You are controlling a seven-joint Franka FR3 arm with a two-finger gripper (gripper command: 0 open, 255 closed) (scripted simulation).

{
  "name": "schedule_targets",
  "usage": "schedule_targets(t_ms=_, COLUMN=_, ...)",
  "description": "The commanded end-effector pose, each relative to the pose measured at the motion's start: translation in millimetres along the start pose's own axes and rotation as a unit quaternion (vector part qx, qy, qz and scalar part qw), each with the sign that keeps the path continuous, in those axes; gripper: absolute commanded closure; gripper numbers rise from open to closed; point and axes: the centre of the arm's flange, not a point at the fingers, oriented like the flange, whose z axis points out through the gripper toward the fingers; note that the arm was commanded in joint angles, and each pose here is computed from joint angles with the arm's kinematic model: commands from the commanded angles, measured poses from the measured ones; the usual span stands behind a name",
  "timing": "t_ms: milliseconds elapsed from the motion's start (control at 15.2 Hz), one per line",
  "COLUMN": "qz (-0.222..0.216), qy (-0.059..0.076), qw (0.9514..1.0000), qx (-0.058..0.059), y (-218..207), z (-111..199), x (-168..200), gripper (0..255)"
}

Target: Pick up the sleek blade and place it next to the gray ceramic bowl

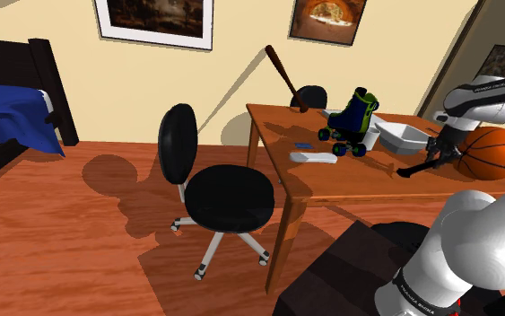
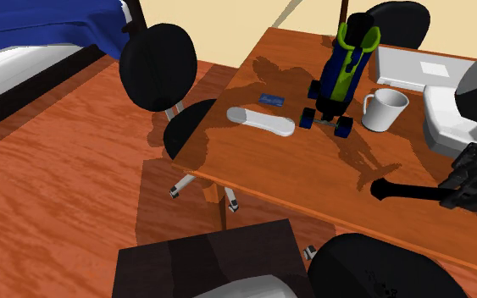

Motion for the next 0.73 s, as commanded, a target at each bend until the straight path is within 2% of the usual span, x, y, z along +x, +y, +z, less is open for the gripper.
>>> schedule_targets(t_ms=0, qz=0.000, qy=0.000, qw=1.0000, qx=0.000, y=0, z=11, x=0, gripper=255)
schedule_targets(t_ms=660, qz=0.000, qy=0.000, qw=1.0000, qx=0.000, y=-2, z=63, x=0, gripper=255)
